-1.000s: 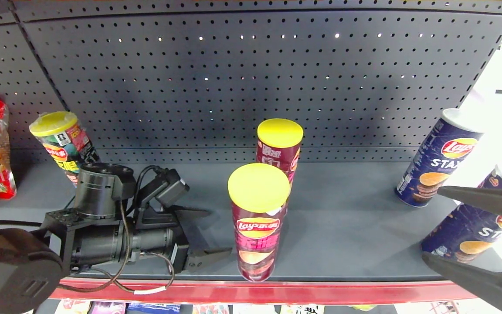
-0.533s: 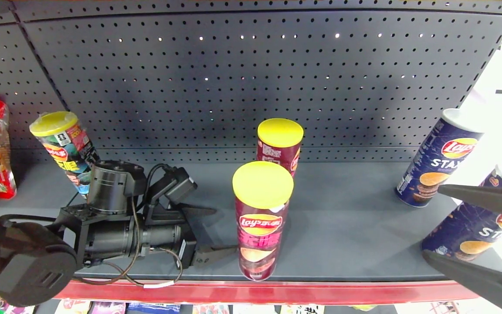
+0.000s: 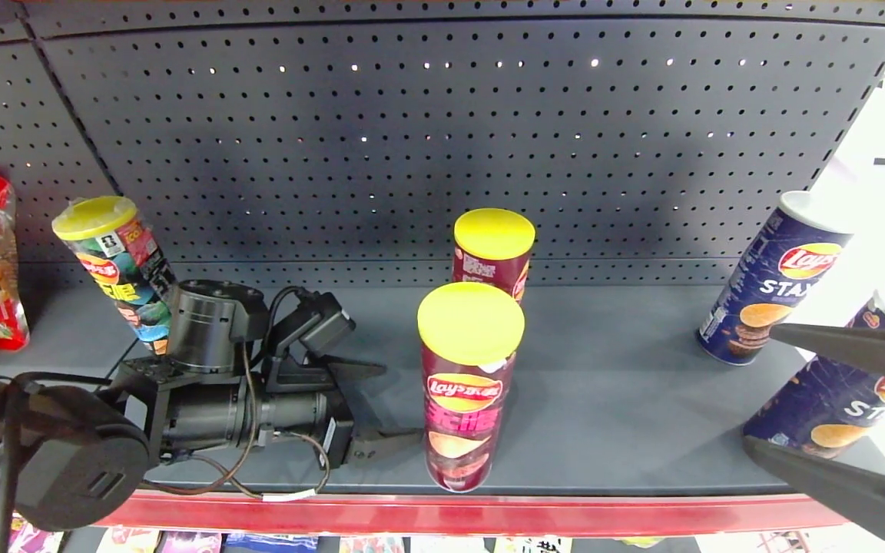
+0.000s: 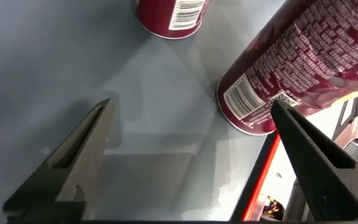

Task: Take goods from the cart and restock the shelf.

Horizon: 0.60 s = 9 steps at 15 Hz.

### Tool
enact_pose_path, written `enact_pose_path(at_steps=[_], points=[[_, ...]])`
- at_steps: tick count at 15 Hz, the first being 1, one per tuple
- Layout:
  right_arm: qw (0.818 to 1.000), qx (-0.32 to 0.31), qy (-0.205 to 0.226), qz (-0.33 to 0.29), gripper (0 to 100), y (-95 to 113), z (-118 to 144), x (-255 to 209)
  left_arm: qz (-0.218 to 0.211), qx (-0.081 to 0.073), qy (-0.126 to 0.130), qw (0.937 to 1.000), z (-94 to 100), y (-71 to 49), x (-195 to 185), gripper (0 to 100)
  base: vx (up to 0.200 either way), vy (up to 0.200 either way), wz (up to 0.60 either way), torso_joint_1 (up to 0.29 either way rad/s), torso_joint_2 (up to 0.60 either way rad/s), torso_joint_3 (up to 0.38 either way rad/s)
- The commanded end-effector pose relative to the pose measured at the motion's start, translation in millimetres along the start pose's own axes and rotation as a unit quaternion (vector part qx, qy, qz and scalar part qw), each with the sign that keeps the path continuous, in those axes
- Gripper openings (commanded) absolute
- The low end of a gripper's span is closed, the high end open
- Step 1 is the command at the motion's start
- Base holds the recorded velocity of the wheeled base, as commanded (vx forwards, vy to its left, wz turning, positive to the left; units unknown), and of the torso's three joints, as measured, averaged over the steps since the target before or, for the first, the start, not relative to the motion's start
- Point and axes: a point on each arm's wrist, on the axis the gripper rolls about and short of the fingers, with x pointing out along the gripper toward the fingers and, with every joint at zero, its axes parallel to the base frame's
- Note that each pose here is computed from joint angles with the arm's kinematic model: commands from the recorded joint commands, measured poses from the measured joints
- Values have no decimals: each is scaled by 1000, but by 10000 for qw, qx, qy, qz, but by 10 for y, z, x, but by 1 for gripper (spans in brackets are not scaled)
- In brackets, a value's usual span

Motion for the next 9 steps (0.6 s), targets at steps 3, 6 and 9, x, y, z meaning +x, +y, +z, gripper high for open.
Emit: enact_pose_path(at_steps=[3,6,9], points=[[10000,14,22,11,100,-1,-3,14,-71,23,32,10000,-10,-41,17,100,0,0,0,0,0,0],[10000,38,30,12,100,-2,-4,18,-77,26,33,10000,-9,-45,19,100,0,0,0,0,0,0],[10000,84,30,12,100,-2,-4,18,-85,25,40,10000,-12,-47,24,100,0,0,0,0,0,0]])
